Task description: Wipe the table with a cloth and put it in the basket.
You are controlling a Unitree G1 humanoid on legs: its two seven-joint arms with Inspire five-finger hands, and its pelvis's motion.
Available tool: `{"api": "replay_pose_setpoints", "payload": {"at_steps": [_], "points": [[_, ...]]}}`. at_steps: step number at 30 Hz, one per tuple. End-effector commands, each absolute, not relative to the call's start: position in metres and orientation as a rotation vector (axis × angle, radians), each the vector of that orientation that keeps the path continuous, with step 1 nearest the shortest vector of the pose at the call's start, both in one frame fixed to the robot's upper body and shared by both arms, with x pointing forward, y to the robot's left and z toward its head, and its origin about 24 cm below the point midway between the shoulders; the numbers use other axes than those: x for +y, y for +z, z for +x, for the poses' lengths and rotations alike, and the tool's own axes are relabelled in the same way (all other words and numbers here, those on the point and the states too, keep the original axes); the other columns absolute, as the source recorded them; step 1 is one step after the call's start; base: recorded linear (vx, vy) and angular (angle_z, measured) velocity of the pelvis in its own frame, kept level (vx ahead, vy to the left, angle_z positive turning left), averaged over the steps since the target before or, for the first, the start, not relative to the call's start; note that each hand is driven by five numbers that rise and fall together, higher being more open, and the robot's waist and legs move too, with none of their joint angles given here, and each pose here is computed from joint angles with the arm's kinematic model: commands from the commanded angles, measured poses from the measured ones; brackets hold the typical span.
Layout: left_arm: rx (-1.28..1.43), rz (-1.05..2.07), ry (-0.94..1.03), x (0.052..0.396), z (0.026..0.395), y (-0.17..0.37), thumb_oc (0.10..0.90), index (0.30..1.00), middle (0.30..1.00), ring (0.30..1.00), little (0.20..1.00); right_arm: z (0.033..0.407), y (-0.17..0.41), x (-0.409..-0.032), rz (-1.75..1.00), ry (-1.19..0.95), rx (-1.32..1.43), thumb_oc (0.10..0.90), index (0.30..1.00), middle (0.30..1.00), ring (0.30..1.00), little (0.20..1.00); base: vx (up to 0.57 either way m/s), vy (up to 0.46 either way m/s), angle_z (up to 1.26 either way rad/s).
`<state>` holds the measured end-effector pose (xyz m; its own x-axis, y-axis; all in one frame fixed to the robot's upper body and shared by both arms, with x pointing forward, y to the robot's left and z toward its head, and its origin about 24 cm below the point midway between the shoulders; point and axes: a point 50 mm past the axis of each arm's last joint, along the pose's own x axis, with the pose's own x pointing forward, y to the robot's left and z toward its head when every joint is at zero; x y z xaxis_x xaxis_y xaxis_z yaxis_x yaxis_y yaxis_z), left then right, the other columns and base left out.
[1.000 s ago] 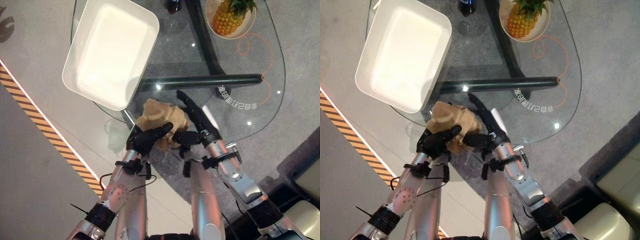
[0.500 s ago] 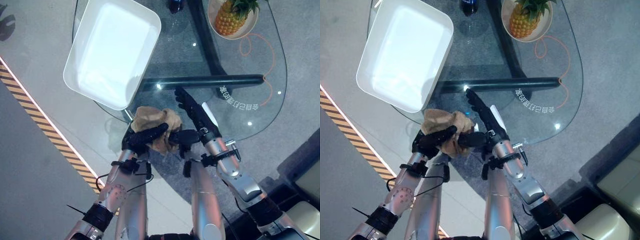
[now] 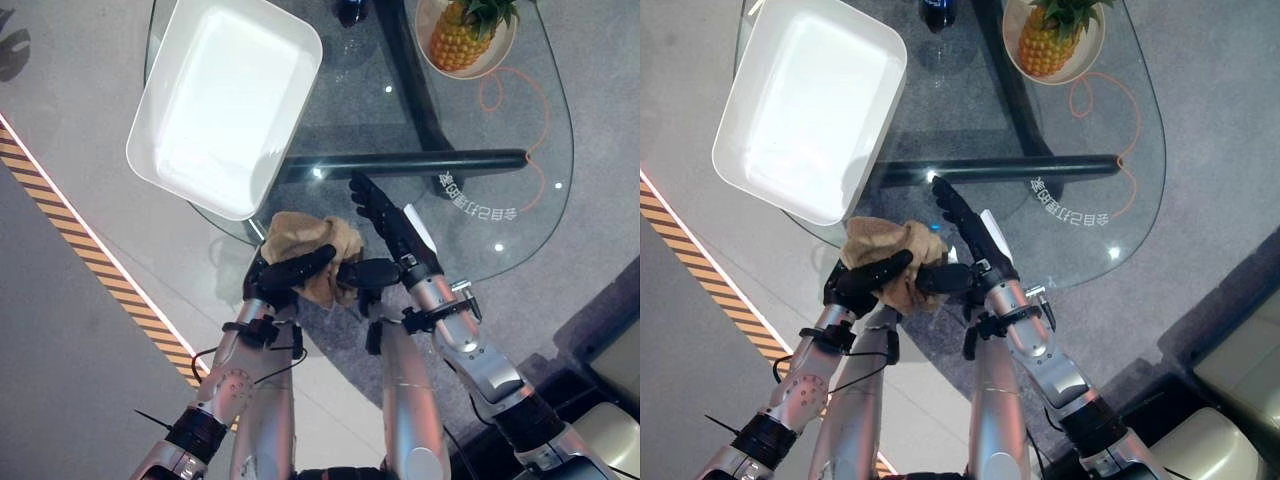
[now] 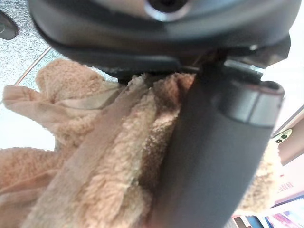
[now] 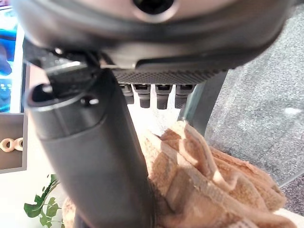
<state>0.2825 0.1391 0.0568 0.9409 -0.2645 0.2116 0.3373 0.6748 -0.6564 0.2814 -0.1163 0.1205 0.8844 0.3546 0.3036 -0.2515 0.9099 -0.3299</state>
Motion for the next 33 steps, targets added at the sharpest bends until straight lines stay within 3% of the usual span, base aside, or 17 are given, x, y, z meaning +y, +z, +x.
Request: {"api": "replay_pose_setpoints", "payload": {"at_steps": [1, 22, 33], "points": [[-0.281, -0.79, -0.574, 0.11, 0.264, 0.088, 0.1, 0.3, 0.3, 0.3, 0.2, 0.268, 0.176, -0.111, -0.171, 0.308, -0.658, 0.8, 0.9, 0.9, 0.9, 0.9, 0.0, 0.0, 0.0], [-0.365, -0.78, -0.463, 0.139, 0.262, 0.088, 0.1, 0.3, 0.3, 0.3, 0.2, 0.257, 0.183, -0.155, -0.024, 0.13, -0.726, 0.8, 0.9, 0.9, 0.9, 0.9, 0.0, 0.0, 0.0], [-0.402, -0.78, -0.423, 0.148, 0.26, 0.088, 0.1, 0.3, 0.3, 0.3, 0.2, 0.246, 0.19, -0.168, 0.159, 0.156, -0.801, 0.8, 0.9, 0.9, 0.9, 0.9, 0.0, 0.0, -0.01]]}}
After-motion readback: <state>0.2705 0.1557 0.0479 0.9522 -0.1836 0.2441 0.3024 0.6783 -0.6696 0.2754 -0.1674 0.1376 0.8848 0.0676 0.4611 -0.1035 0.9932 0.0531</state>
